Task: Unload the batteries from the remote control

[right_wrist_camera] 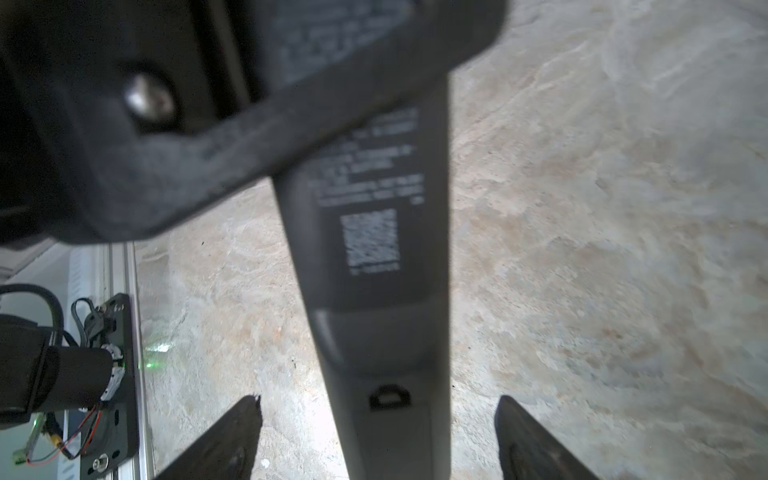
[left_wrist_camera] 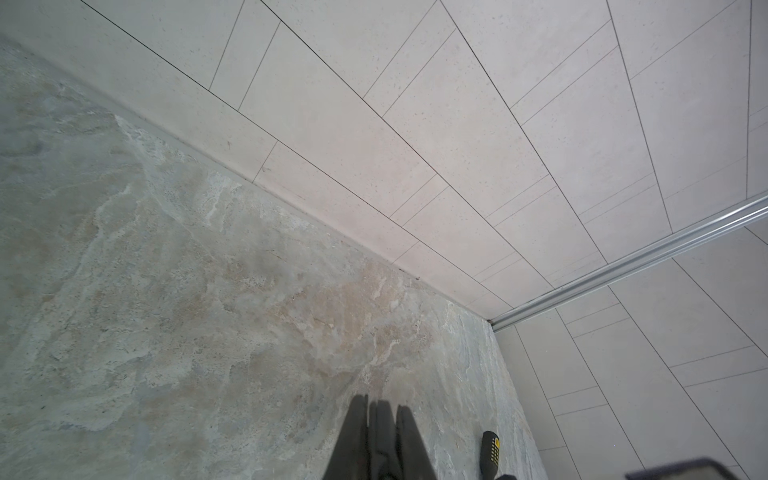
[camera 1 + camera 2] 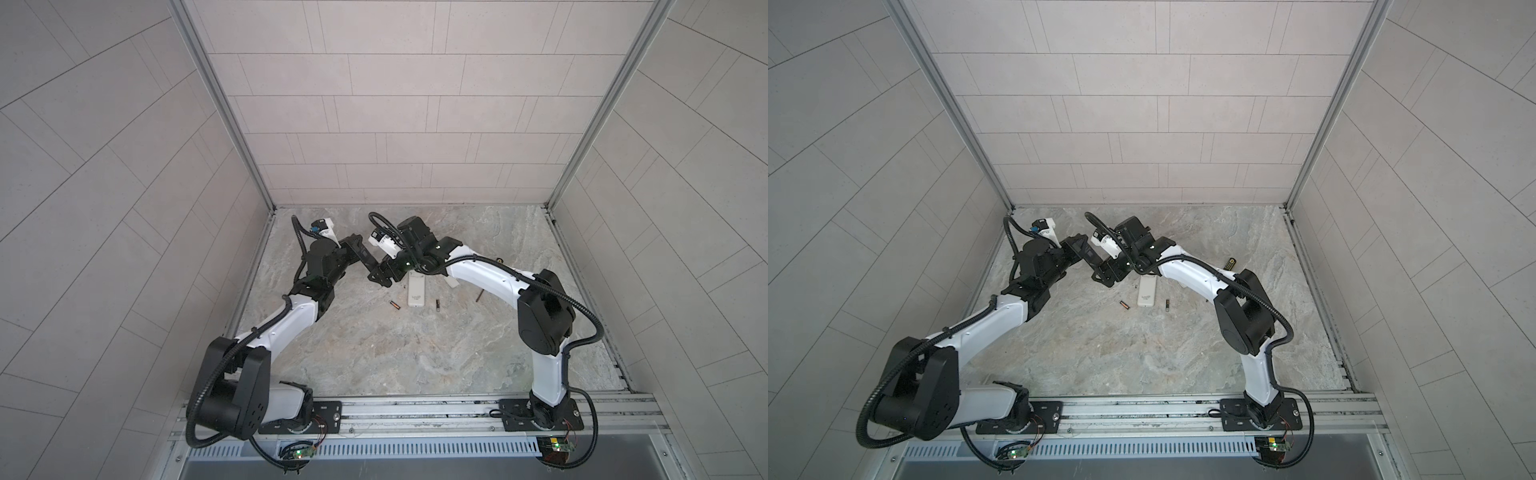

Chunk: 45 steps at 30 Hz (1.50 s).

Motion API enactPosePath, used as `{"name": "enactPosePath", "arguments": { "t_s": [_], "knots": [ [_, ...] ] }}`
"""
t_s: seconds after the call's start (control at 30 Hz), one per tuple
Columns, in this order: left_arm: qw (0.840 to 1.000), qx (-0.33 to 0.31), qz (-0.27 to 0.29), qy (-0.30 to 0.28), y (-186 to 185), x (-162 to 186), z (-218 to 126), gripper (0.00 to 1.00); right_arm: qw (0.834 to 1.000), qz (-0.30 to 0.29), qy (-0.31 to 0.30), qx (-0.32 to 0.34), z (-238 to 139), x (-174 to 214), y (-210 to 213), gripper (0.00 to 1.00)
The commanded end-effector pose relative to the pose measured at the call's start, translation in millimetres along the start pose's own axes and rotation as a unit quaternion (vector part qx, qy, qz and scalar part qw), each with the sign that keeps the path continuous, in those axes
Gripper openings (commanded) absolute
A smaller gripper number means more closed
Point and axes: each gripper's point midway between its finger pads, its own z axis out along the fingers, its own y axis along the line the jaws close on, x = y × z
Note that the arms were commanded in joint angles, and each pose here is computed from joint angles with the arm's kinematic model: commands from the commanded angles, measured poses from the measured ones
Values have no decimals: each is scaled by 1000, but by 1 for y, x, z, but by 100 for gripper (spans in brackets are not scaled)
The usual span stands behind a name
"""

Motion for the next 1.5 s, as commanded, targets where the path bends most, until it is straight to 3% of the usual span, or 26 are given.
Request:
{"name": "enactPosePath", "arguments": {
  "t_s": [0.0, 0.23, 0.5, 0.73, 1.13, 1.27, 1.47],
  "knots": [
    [1000, 28, 4, 4, -26, -13, -8, 0, 999, -35, -6, 11, -13, -5, 9, 86],
    [999, 38, 0, 15, -35, -15, -17, 0, 997, -45, -45, 44, -27, -9, 5, 75],
    [998, 56, -11, 19, -45, -17, -20, 0, 998, -45, -38, 21, -28, -4, 13, 63],
    [997, 68, -17, 19, -52, -20, -20, 0, 999, -38, -35, 15, -22, -6, 15, 64],
    [996, 80, -16, 35, -58, -17, -20, 0, 998, -45, -38, 20, -24, -10, 15, 36],
    [993, 84, 4, 78, -61, -8, -21, 22, 997, -66, -36, 31, -29, -10, 13, 31],
    [981, 54, 58, 177, -51, 5, -26, 27, 994, -102, -17, 38, -36, -8, 15, 29]
  ]
}}
